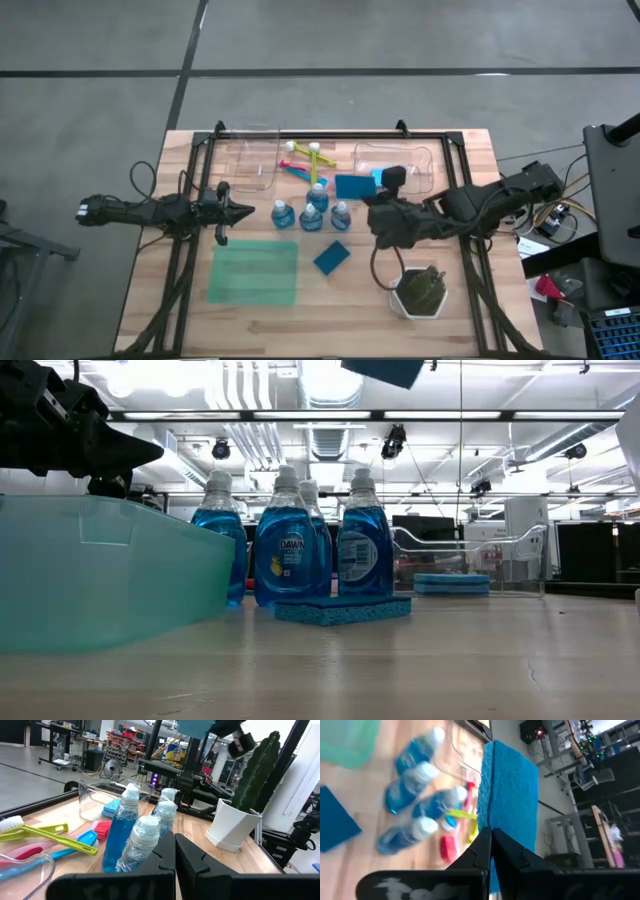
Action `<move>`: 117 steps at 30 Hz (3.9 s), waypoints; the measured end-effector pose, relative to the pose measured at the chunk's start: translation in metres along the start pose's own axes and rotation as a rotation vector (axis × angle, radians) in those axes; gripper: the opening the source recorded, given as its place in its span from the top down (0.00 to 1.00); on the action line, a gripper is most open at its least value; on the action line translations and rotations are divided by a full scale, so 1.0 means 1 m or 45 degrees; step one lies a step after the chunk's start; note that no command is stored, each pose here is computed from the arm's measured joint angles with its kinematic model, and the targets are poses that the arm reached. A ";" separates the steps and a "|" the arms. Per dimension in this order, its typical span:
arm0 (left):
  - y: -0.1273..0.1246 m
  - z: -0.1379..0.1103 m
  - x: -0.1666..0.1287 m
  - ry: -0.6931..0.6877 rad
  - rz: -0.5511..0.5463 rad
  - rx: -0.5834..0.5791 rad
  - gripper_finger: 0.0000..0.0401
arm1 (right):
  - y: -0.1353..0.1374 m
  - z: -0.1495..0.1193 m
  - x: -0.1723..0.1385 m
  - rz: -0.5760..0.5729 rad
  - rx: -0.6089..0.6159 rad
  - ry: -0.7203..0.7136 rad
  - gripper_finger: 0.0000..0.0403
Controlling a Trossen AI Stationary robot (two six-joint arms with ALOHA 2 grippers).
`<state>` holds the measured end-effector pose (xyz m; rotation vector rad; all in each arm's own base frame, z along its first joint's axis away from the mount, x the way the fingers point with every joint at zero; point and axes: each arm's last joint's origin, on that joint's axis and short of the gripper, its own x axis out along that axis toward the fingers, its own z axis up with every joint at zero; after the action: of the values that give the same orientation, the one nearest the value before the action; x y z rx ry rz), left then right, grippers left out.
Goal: Pick & Place Kitchen Sink Supplies
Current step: Put the blue sponge into the right transparent bin
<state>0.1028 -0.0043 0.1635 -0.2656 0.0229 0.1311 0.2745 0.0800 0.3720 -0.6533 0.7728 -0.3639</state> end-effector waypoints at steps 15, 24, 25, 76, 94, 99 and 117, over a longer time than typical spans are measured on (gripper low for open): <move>0.000 0.000 0.000 0.000 0.000 0.000 1.00 | -0.039 -0.094 0.007 -0.045 0.099 0.133 0.98; 0.000 0.000 0.000 0.000 0.000 0.000 1.00 | -0.036 -0.135 0.036 -0.022 -0.010 0.265 0.98; 0.000 0.000 0.000 0.000 0.000 0.000 1.00 | -0.034 -0.137 0.041 -0.024 -0.026 0.272 0.98; 0.000 0.000 0.000 0.000 0.000 0.000 1.00 | 0.006 -0.231 0.156 0.283 -0.129 0.539 0.98; 0.000 0.000 0.000 0.001 0.000 0.000 1.00 | 0.004 -0.230 0.153 0.255 -0.092 0.534 0.98; 0.000 0.000 0.000 0.000 0.000 0.000 1.00 | 0.004 -0.230 0.153 0.253 -0.072 0.538 0.98; 0.000 0.000 0.000 0.000 0.000 0.000 1.00 | 0.002 -0.230 0.152 0.156 0.069 0.577 0.70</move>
<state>0.1028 -0.0043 0.1635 -0.2656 0.0230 0.1308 0.2065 -0.0919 0.1679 -0.4727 1.2248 -0.4252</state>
